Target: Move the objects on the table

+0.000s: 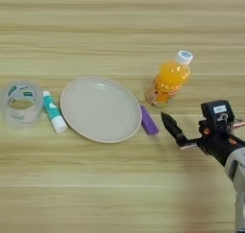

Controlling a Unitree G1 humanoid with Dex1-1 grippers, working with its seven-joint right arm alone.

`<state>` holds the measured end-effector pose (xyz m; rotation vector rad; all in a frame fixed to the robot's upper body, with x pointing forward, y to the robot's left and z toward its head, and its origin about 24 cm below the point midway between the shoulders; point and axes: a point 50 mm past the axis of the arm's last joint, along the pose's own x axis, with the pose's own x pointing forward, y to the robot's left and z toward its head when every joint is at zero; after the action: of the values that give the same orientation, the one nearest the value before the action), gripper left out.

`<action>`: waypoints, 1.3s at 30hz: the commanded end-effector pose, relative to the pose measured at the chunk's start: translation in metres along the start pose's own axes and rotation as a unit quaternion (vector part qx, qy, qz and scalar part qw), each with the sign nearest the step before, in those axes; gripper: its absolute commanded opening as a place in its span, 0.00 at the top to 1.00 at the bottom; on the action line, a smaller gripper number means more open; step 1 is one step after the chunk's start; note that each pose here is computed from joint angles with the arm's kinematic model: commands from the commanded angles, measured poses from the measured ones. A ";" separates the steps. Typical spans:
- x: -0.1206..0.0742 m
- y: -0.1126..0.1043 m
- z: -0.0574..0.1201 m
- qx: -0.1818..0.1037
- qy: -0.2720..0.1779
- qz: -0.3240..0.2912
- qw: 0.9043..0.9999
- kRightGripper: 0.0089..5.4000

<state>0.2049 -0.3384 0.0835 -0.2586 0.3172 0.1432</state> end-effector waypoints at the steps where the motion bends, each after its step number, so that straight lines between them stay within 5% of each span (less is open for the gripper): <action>1: -0.001 -0.006 0.020 -0.062 -0.020 0.007 0.998 0.00; 15: 0.003 0.007 0.002 -0.088 0.014 0.054 0.995 0.00; 39: 0.033 0.016 -0.019 -0.058 0.036 0.073 0.995 0.00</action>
<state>0.2164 -0.3190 0.0356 -0.2933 0.4480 0.3279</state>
